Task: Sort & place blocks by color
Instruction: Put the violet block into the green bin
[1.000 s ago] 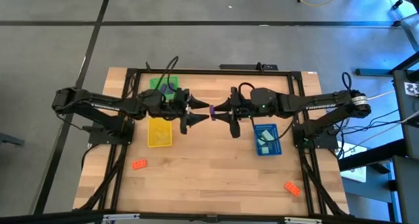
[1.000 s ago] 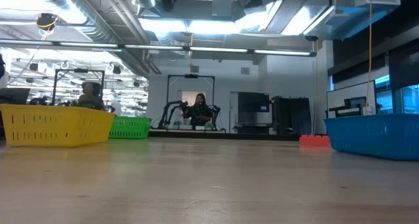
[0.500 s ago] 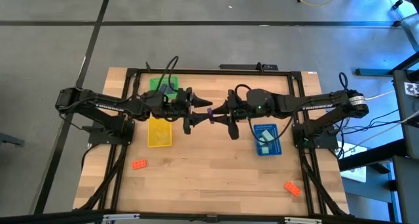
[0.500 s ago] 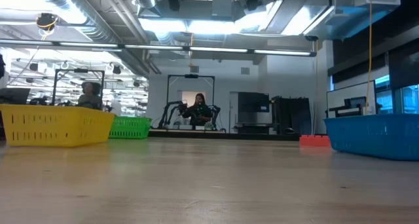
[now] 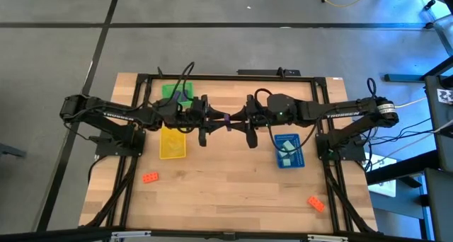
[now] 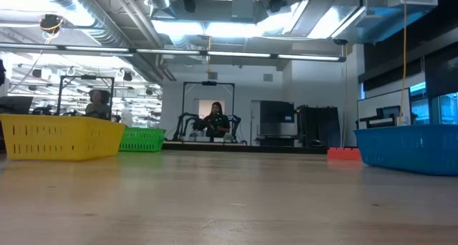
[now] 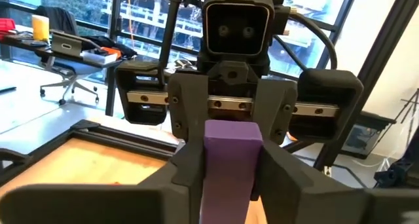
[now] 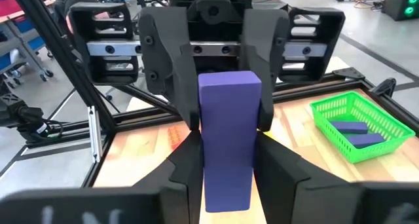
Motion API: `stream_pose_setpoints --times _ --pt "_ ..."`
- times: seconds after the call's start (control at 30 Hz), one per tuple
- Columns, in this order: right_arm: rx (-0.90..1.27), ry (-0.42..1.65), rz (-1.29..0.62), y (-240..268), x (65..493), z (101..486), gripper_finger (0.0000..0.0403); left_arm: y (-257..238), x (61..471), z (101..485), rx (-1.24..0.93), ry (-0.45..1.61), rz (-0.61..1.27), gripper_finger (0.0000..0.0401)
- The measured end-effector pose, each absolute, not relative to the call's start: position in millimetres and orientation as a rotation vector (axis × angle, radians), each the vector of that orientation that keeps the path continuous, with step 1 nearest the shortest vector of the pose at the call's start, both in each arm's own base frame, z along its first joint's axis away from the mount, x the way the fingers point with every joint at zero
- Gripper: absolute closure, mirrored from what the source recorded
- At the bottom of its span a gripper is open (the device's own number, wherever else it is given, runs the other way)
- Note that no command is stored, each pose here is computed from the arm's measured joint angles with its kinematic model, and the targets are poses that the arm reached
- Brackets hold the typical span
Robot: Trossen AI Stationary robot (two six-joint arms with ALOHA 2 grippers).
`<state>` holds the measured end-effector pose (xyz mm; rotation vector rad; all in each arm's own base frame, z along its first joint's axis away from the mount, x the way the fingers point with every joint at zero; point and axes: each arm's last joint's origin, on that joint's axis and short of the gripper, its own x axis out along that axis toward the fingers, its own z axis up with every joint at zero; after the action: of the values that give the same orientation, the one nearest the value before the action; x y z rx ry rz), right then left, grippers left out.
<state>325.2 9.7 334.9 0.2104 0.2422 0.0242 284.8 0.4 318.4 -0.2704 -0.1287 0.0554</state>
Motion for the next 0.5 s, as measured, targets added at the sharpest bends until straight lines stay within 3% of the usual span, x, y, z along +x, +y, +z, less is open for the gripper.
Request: stream_pose_setpoints --times 0.2,0.5 --pt "0.210 0.242 0.025 10 325 335 0.0292 0 285 318 -0.272 -0.129 0.059 0.0307" --pt "0.208 0.291 -0.080 7 305 343 0.0135 9 255 332 -0.255 -0.060 0.117 0.0307"
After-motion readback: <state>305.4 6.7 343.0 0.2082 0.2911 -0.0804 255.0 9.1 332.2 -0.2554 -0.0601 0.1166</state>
